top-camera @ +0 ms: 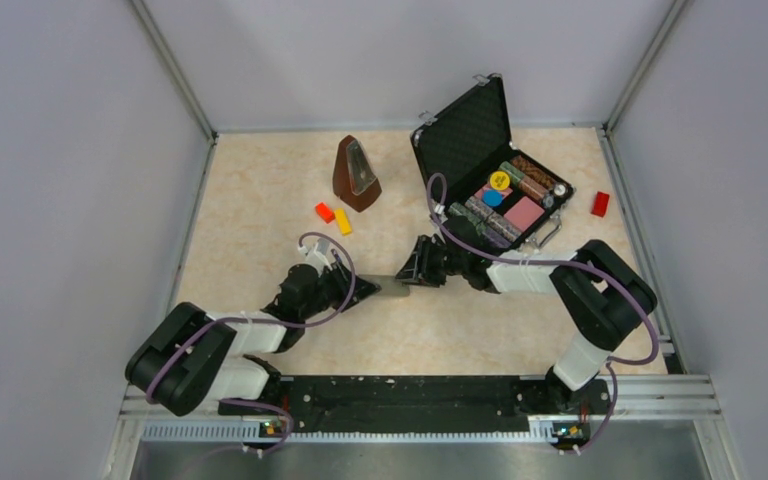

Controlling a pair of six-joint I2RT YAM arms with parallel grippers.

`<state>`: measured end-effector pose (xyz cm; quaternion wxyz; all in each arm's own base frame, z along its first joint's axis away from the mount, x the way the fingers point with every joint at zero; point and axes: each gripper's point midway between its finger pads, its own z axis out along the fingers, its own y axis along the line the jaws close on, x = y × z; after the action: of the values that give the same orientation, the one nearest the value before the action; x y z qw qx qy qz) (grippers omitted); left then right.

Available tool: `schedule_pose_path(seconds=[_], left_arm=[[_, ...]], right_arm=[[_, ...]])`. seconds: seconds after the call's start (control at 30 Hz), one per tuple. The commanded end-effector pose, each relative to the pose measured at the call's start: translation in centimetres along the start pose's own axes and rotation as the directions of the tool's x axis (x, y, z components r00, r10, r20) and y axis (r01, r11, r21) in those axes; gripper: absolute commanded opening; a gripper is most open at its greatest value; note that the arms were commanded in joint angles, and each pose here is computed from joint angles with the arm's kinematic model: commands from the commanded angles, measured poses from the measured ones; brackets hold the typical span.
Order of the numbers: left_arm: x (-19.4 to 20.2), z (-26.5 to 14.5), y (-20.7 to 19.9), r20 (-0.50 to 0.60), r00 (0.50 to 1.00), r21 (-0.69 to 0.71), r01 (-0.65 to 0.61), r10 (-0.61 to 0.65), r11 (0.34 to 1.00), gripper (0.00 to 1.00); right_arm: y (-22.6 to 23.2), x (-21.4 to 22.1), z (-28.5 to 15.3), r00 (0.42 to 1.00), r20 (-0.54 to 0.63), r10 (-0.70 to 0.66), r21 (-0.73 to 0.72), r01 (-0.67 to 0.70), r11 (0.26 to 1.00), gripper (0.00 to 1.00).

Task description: Load the batteries into the remote control

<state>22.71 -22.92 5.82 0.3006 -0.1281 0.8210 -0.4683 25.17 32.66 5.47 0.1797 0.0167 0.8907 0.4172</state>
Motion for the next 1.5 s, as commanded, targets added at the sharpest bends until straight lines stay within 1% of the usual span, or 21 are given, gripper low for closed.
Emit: schedule_pose_path(seconds=[0.0,0.4,0.8,1.1,1.3,1.47], left_arm=[[3.9,-1.3,6.6,-0.14,0.99,-0.236,-0.033,0.0,0.971,0.0],[3.9,-1.1,6.5,-0.154,0.988,-0.24,-0.028,-0.009,0.97,0.0],[3.8,-0.9,6.5,-0.157,0.987,-0.248,-0.022,-0.018,0.969,0.0],[4.1,-0.9,6.3,-0.18,0.984,-0.228,-0.037,-0.004,0.973,0.0],[4.3,-0.7,6.2,-0.197,0.98,-0.216,-0.038,-0.006,0.976,0.0],[4.4,-0.5,6.2,-0.201,0.98,-0.21,-0.033,-0.01,0.977,0.0]], right_arm=[[1.5,-1.1,0.4,0.998,0.034,-0.051,-0.029,0.052,0.998,0.38],[0.4,0.3,0.8,0.997,-0.018,-0.07,-0.011,0.069,0.998,0.39],[-0.2,1.0,0.9,0.996,-0.035,-0.078,0.005,0.079,0.997,0.39],[-0.8,1.9,1.7,0.995,-0.08,-0.056,-0.005,0.056,0.998,0.39],[-0.7,2.9,1.6,0.992,-0.124,-0.006,-0.11,-0.008,0.994,0.4],[0.5,3.3,1.4,0.989,-0.144,-0.013,-0.223,-0.02,0.975,0.4]])
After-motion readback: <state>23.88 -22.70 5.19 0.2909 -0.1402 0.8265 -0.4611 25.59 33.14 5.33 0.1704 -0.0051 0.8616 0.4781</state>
